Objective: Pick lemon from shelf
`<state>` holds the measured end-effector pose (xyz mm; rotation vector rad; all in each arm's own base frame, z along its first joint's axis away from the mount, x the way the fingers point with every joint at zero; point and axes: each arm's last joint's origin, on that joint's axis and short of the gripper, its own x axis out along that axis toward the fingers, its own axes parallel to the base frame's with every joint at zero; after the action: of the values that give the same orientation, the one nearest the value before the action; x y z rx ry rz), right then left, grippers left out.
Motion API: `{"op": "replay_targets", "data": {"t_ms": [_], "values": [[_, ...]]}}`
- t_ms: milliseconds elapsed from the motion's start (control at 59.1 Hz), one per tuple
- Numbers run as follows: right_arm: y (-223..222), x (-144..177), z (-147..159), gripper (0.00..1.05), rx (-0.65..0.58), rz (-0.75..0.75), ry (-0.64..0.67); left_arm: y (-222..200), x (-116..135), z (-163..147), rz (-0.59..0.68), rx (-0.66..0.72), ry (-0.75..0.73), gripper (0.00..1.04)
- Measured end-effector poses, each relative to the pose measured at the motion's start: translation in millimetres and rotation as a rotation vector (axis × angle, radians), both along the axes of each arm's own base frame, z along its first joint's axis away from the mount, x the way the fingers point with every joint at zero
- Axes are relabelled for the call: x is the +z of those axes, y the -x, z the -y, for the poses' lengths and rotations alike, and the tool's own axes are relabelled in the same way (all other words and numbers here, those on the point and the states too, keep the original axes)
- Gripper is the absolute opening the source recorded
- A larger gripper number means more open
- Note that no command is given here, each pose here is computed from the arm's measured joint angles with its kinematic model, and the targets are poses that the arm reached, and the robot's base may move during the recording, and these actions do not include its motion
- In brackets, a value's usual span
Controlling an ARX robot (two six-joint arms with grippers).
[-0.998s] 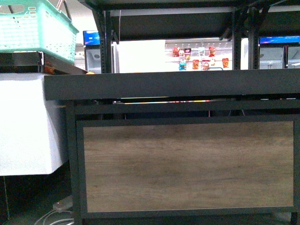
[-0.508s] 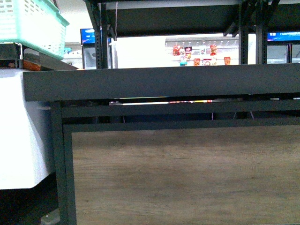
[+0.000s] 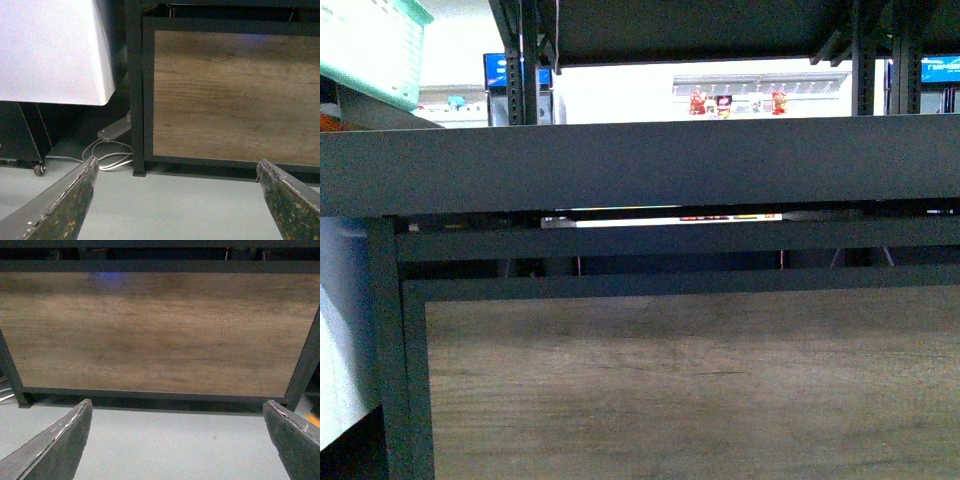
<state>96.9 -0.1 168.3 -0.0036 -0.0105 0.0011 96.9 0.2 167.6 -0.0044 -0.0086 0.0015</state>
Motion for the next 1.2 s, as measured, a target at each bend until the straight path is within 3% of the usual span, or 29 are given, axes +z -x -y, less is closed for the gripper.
{"op": "replay_targets", "data": {"t_ms": [1201], "values": [[0.0, 0.0, 0.0, 1.02, 0.000, 0.000, 0.000, 0.0, 0.0, 0.0, 0.000, 0.000, 0.000, 0.97]]}}
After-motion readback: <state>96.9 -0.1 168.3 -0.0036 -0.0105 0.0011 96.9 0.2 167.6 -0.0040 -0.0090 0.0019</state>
